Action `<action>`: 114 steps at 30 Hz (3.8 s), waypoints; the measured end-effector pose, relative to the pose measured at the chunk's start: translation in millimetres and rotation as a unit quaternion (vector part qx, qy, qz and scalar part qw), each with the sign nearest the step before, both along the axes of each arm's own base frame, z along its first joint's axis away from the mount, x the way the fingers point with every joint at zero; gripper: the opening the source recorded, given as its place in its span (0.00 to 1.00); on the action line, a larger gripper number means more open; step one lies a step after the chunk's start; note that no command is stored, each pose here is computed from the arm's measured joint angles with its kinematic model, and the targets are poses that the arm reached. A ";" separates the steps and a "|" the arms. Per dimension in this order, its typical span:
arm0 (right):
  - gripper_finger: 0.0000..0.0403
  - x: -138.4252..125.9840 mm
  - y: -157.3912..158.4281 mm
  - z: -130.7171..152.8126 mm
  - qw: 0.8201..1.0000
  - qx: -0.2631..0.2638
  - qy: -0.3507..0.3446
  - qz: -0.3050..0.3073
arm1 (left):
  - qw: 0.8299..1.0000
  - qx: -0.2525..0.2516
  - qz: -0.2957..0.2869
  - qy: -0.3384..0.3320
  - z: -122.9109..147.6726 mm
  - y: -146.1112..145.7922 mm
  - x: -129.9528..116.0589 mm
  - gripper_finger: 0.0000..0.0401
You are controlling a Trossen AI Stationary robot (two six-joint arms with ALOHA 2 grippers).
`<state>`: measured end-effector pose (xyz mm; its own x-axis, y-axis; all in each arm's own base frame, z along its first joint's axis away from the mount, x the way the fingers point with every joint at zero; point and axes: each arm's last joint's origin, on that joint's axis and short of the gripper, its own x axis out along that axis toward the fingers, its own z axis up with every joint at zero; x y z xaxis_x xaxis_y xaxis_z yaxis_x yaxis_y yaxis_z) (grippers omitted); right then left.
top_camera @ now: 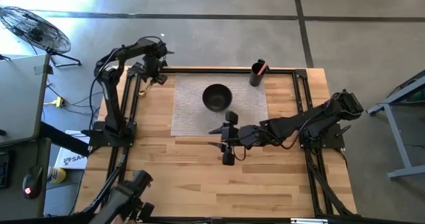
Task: Pick & Place Utensil
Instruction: Put the green spoon into the black bowl
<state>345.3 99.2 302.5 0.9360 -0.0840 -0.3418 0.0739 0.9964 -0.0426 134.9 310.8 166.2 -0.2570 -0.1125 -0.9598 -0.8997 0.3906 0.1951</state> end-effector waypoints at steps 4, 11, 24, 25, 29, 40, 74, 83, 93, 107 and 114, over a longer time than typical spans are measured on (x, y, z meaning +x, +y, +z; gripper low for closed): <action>0.41 -1.6 4.5 -0.4 1.000 -0.003 0.002 0.003 | 1.000 -0.003 0.000 0.005 -9.5 4.2 1.6 0.40; 0.41 -3.1 7.8 -1.3 1.000 -0.003 0.006 0.002 | 1.000 -0.027 0.014 0.009 -27.4 8.1 1.6 0.40; 0.41 -2.4 1.6 -2.6 0.999 -0.014 0.011 -0.027 | 0.999 -0.040 -0.025 0.002 -27.2 5.8 3.5 0.25; 0.41 -2.4 1.5 -2.6 0.999 -0.014 0.011 -0.028 | 0.999 -0.042 -0.029 0.001 -27.2 5.7 3.6 0.23; 0.41 -2.4 1.5 -2.5 0.999 -0.014 0.011 -0.029 | 0.997 -0.055 -0.059 -0.011 -27.4 5.2 3.9 0.12; 0.41 -2.5 0.9 -2.4 0.999 -0.019 0.009 -0.039 | 0.988 -0.094 -0.098 -0.067 -24.9 -2.0 18.8 0.05; 0.41 -2.2 1.2 -1.7 0.999 -0.014 0.005 -0.041 | 0.975 0.019 -0.143 -0.170 14.4 -54.8 30.3 0.01; 0.41 -2.2 0.8 -1.6 0.999 -0.018 0.005 -0.044 | 0.959 0.047 -0.201 -0.196 25.2 -90.5 61.4 0.01; 0.41 -8.1 15.5 -4.0 0.999 -0.011 0.015 -0.033 | 0.924 0.081 -0.295 -0.228 47.3 -139.9 101.3 0.01; 0.41 -33.6 38.3 -6.5 0.995 -0.041 0.054 -0.071 | 0.833 0.172 -0.376 -0.367 95.2 -185.6 128.0 0.01; 0.41 -36.8 36.4 -11.5 0.992 -0.020 0.073 -0.097 | 0.757 0.253 -0.380 -0.468 110.0 -177.3 153.4 0.01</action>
